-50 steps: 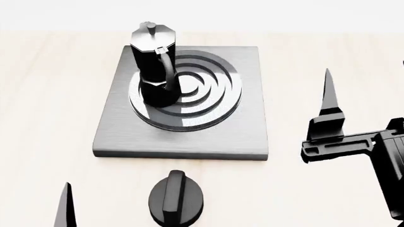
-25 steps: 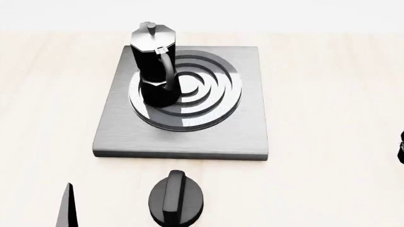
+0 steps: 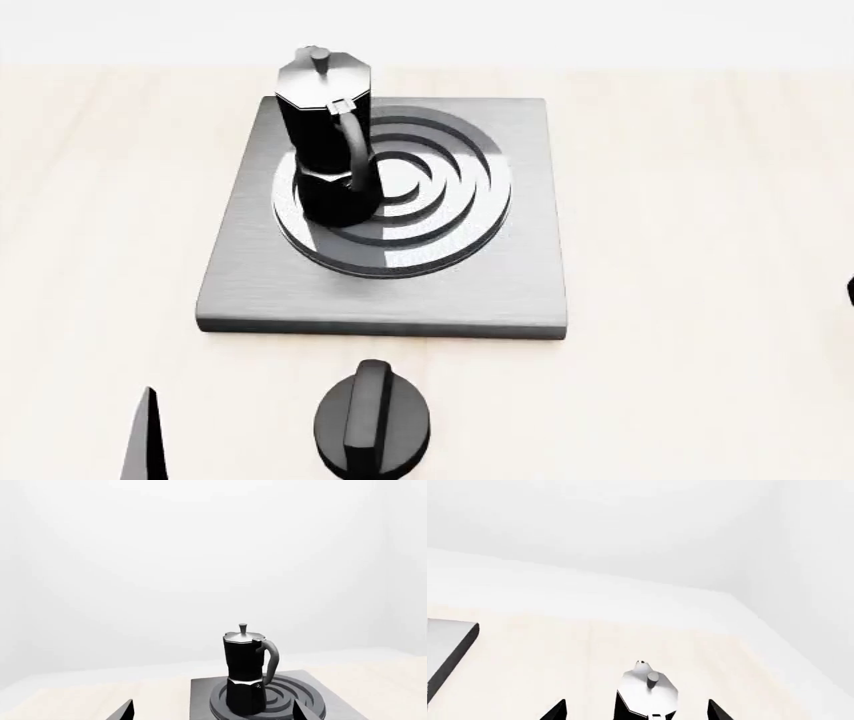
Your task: Put both moka pots on the stove.
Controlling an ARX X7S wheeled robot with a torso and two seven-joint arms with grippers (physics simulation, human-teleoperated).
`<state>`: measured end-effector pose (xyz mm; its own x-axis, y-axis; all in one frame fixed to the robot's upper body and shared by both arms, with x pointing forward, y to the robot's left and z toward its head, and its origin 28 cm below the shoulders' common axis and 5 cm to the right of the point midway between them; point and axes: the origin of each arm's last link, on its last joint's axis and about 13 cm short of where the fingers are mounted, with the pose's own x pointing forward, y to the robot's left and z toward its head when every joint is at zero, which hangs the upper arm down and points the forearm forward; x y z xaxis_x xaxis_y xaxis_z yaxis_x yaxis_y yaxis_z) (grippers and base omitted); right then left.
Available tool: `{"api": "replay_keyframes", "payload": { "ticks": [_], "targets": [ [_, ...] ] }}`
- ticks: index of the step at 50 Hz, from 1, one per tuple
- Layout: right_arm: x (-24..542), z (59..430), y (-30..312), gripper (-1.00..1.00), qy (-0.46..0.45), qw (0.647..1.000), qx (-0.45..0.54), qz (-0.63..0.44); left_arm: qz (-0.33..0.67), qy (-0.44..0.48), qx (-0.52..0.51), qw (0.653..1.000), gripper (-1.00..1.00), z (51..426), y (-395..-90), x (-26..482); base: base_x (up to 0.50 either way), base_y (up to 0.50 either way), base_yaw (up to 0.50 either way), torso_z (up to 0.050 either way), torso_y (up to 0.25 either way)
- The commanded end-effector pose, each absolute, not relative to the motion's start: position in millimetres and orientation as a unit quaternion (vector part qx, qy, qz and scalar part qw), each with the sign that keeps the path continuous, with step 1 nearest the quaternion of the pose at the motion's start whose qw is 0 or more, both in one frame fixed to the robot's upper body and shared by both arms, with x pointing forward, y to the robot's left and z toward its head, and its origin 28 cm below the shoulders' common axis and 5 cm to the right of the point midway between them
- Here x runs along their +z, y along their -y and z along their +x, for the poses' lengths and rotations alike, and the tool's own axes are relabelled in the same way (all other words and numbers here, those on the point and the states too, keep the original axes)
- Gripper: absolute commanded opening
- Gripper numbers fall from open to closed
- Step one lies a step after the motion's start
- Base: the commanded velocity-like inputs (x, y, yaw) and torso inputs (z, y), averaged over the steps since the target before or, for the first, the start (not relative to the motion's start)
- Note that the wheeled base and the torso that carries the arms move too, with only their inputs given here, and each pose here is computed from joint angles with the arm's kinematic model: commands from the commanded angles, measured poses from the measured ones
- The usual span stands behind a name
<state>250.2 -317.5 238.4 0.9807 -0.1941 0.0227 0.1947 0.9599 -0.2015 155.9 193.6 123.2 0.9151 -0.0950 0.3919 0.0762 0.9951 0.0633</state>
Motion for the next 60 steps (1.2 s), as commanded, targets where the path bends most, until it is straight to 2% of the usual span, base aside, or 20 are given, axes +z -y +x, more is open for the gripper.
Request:
{"api": "replay_keyframes", "payload": {
  "ticks": [1, 13, 24, 60],
  "targets": [
    [237, 258, 330, 1.0, -0.05, 0.988, -0.101, -0.105, 0.023, 0.201, -0.044, 0.978, 1.0, 156, -194, 123, 0.0, 0.0, 0.0, 0.0, 0.0],
    [234, 260, 350, 1.0, -0.108, 0.985, -0.095, -0.096, 0.024, 0.2, -0.046, 0.979, 1.0, 156, -192, 122, 0.0, 0.0, 0.0, 0.0, 0.0],
    [228, 269, 359, 1.0, -0.12, 0.985, -0.084, -0.087, 0.024, 0.2, -0.049, 0.978, 1.0, 155, -192, 123, 0.0, 0.0, 0.0, 0.0, 0.0],
    [204, 301, 358, 1.0, -0.115, 0.986, -0.105, -0.059, 0.024, 0.197, -0.052, 0.979, 1.0, 157, -190, 118, 0.0, 0.0, 0.0, 0.0, 0.0]
  ]
}}
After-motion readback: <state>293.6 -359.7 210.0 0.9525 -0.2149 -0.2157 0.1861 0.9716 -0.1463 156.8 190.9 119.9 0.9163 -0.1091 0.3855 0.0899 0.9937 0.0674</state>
